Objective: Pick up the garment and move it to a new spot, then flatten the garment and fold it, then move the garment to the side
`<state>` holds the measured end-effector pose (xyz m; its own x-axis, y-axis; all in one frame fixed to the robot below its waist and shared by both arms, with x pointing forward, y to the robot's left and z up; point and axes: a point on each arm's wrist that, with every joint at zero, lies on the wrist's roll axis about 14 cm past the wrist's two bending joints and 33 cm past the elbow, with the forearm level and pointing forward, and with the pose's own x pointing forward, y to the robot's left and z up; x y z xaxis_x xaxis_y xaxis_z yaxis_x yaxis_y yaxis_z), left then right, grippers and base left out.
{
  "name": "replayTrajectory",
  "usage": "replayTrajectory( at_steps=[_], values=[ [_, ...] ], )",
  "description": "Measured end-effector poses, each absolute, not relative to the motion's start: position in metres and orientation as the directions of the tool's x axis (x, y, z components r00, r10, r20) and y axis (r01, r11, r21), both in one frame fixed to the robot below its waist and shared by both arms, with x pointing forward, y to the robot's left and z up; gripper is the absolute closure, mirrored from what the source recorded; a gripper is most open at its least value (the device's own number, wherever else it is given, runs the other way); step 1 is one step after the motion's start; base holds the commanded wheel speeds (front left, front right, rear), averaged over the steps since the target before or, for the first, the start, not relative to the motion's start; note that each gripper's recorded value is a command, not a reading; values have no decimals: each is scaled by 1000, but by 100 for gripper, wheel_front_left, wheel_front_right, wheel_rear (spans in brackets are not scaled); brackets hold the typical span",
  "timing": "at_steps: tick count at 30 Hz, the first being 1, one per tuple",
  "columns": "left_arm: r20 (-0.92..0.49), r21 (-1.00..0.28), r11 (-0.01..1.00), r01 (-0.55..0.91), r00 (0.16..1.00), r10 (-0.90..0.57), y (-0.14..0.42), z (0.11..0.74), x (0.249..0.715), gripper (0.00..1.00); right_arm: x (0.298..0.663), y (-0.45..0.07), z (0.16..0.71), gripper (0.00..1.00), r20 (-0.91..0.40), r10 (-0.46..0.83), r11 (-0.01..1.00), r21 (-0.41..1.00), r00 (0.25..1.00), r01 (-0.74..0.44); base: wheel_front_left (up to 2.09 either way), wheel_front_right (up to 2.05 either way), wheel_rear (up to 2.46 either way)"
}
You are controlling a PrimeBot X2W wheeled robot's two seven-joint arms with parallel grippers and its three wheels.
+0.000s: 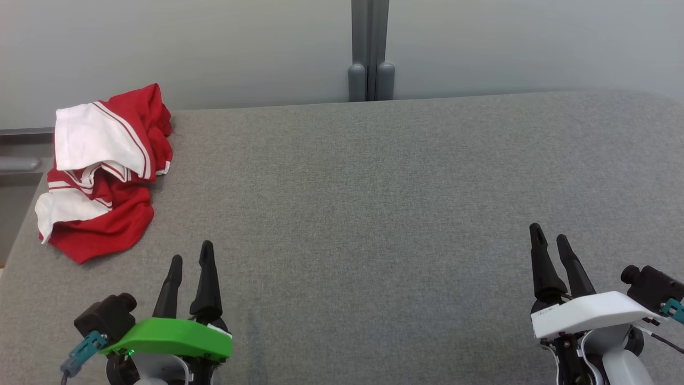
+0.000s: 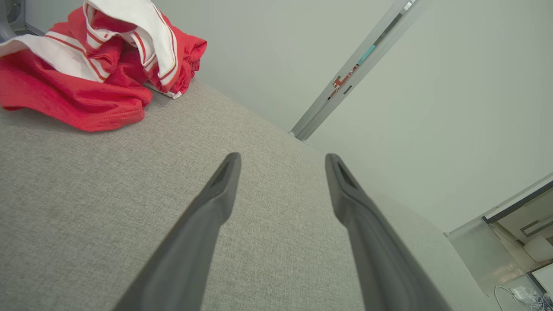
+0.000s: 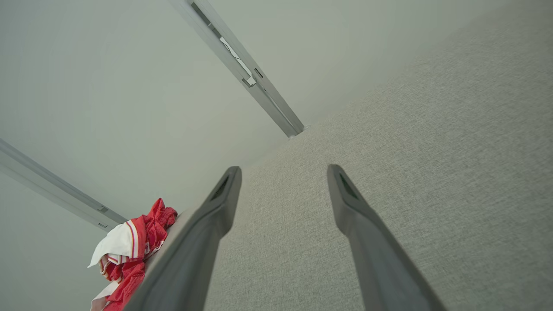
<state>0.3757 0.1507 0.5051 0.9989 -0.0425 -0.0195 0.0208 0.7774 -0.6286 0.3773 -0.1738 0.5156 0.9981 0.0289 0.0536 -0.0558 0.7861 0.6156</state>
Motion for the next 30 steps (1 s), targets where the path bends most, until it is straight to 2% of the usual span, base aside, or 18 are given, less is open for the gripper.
replayTrajectory(
  at_steps=[13, 30],
  values=[
    [-26, -487, 873, 25, 999, -43, 146, 498, 371, 0, 375, -168, 511, 0, 54, 53, 873, 482, 997, -72, 0, 0, 0],
    [7, -352, 934, 54, 998, -55, 140, 501, 369, 0, 375, -159, 515, 0, 80, 92, 943, 314, 993, -113, 0, 0, 0]
  ],
)
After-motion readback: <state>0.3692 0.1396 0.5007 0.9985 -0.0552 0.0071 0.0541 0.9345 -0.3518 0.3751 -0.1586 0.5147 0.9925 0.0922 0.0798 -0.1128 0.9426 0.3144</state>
